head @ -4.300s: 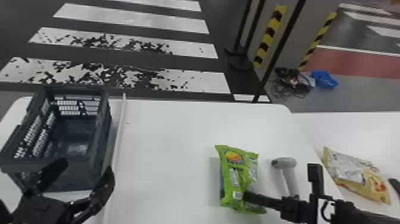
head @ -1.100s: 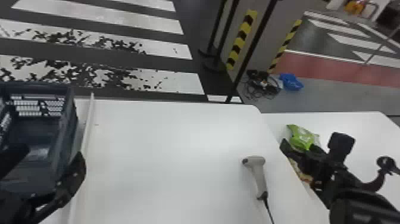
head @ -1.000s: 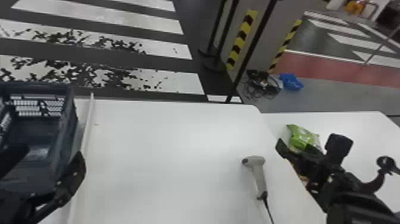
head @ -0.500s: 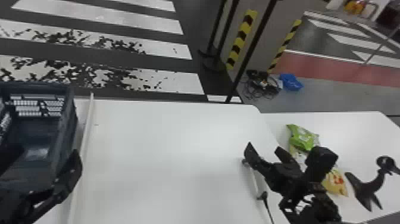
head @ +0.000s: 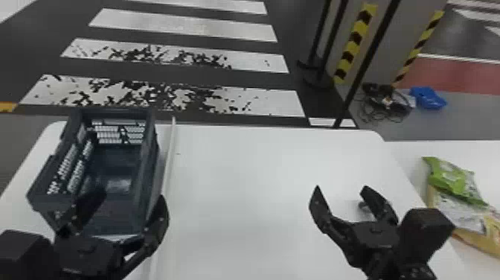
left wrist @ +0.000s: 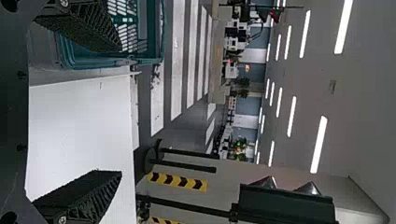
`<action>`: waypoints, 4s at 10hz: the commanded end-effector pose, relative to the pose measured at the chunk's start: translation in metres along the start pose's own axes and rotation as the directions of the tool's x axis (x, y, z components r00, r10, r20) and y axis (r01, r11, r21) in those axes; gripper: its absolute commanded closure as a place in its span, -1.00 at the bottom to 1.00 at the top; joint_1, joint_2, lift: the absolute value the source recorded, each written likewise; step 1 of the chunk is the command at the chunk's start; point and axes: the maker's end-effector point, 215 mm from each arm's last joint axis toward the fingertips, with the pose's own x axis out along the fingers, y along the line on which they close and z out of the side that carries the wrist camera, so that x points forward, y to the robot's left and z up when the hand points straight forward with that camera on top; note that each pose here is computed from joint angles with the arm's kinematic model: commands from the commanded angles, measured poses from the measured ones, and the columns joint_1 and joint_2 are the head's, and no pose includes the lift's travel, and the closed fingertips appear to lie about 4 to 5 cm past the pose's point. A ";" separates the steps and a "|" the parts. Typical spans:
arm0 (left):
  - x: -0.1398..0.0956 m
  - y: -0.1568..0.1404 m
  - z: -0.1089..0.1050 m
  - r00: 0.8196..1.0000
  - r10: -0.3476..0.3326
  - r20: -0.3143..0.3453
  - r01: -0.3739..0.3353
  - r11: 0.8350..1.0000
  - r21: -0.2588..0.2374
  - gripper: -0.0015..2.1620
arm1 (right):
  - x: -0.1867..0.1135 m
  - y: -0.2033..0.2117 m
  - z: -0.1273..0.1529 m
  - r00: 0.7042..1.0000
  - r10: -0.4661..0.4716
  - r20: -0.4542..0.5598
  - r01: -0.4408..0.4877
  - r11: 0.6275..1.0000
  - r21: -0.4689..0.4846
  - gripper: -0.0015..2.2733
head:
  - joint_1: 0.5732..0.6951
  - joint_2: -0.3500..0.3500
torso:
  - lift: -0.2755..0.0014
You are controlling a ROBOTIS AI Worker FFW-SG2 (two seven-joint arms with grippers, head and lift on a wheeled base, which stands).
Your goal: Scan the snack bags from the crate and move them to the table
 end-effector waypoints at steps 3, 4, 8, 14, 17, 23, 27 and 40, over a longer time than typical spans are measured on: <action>-0.028 -0.010 -0.028 0.997 -0.001 -0.074 -0.001 1.000 -0.029 -0.95 | -0.045 -0.002 0.003 0.998 -0.031 0.063 0.031 1.000 -0.003 -0.95 | 1.00 -0.43 | 0.30; -0.035 -0.009 -0.035 0.996 0.003 -0.094 -0.007 0.999 -0.033 -0.95 | -0.058 -0.002 -0.004 0.997 -0.047 0.059 0.047 0.999 0.001 -0.95 | 1.00 -0.47 | 0.30; -0.060 -0.020 -0.064 0.987 0.013 -0.163 -0.021 0.999 -0.050 -0.95 | -0.105 0.023 -0.059 1.000 -0.022 -0.009 0.022 0.999 -0.029 -0.93 | 1.00 -0.51 | 0.30; -0.086 -0.025 -0.081 0.982 0.014 -0.189 -0.025 0.998 -0.054 -0.94 | -0.147 0.027 -0.071 0.999 -0.007 0.041 0.007 1.000 -0.019 -0.93 | 1.00 -0.50 | 0.30; -0.082 -0.026 -0.077 0.984 0.009 -0.178 -0.019 0.998 -0.054 -0.94 | -0.147 0.025 -0.069 0.999 -0.008 0.049 0.010 1.000 -0.024 -0.93 | 1.00 -0.53 | 0.30; -0.078 -0.028 -0.071 0.987 -0.003 -0.159 -0.006 0.998 -0.058 -0.94 | -0.150 0.004 -0.058 0.996 -0.040 0.074 0.042 0.999 -0.029 -0.93 | 1.00 -0.64 | 0.30; -0.078 -0.026 -0.072 0.987 0.002 -0.159 -0.011 0.998 -0.056 -0.94 | -0.148 0.004 -0.055 0.996 -0.039 0.083 0.041 0.999 -0.026 -0.93 | 1.00 -0.68 | 0.30; -0.078 -0.023 -0.071 0.988 0.005 -0.151 -0.015 0.998 -0.067 -0.94 | -0.160 0.009 -0.033 0.986 -0.034 0.161 0.036 0.999 -0.010 -0.92 | 1.00 -0.65 | 0.30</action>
